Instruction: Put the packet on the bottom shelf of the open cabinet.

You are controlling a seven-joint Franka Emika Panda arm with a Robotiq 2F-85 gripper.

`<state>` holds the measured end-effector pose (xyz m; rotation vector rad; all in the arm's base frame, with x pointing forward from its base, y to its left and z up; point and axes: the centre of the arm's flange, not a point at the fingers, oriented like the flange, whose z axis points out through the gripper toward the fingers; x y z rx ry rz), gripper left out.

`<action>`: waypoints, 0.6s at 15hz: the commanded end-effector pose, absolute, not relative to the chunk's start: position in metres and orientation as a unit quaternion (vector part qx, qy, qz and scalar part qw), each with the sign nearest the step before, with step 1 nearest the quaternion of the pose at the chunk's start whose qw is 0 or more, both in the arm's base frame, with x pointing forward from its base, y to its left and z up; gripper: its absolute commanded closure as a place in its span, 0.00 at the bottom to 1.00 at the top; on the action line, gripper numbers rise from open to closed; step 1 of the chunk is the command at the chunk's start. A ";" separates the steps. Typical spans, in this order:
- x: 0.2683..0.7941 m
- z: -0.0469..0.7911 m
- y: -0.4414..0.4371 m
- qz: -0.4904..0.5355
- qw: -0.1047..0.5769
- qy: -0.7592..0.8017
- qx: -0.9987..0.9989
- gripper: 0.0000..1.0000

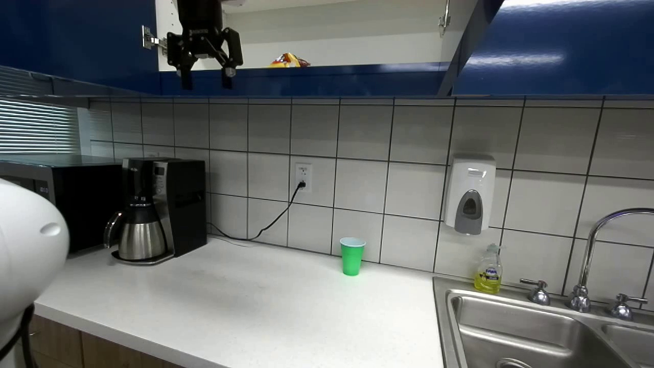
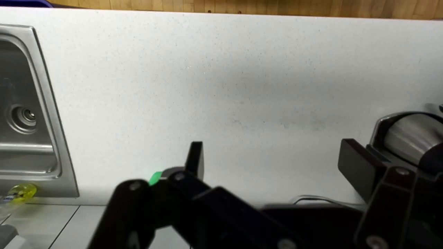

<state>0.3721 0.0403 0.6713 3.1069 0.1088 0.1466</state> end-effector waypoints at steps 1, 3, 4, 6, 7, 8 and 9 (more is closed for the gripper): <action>0.365 0.630 0.038 0.013 0.015 0.057 0.998 0.00; 0.364 0.608 0.038 -0.005 0.016 0.064 0.998 0.00; 0.363 0.597 0.037 -0.013 0.016 0.067 0.998 0.00; 0.362 0.577 0.037 -0.030 0.016 0.072 0.997 0.00; 0.361 0.566 0.037 -0.037 0.016 0.075 0.996 0.00; 0.361 0.557 0.037 -0.045 0.018 0.075 0.996 0.00; 0.360 0.548 0.036 -0.053 0.017 0.077 0.995 0.00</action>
